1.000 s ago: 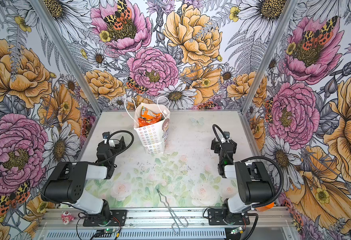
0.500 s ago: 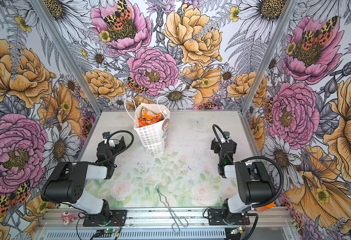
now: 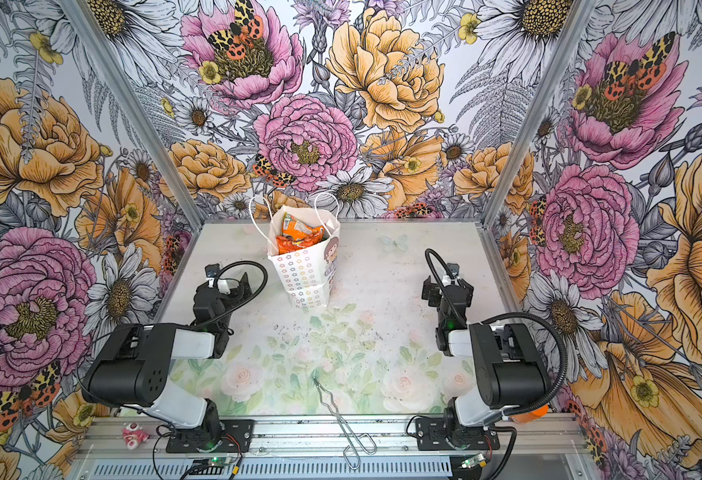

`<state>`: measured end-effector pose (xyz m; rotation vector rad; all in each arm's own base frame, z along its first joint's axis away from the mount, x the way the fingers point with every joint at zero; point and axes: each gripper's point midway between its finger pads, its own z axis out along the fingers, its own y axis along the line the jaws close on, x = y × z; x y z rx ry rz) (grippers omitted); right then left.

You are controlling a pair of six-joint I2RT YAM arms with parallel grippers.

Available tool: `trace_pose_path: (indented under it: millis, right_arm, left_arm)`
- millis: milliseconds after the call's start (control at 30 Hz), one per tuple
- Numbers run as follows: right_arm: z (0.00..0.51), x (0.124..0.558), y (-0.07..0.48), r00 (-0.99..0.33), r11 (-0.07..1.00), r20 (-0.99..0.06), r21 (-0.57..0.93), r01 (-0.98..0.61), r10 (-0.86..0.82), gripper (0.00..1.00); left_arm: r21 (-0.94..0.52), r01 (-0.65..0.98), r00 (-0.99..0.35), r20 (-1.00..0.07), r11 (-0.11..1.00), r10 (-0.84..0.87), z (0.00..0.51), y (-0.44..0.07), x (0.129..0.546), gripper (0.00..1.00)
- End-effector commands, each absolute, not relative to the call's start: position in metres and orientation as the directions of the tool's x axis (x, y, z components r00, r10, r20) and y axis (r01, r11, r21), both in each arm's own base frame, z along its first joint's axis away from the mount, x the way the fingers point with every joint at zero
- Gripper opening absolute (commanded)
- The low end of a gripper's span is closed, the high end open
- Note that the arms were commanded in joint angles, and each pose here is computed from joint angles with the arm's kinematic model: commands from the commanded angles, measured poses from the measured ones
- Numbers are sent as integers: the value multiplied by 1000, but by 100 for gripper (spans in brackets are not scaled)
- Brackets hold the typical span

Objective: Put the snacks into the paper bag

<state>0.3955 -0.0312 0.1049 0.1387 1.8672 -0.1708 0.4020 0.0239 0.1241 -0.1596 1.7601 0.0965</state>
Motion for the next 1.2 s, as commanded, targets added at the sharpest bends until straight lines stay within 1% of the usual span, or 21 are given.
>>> trace_pose_path:
  millis: [0, 1167]
  right_arm:
    - [113, 400, -32, -269, 983, -963, -35, 181, 15, 100]
    - [113, 400, -32, -268, 983, -963, -36, 180, 14, 100]
  left_arm:
    - [-30, -144, -174, -983, 989, -55, 130, 23, 405, 99]
    - [-40, -133, -172, -983, 990, -63, 130, 23, 406, 99]
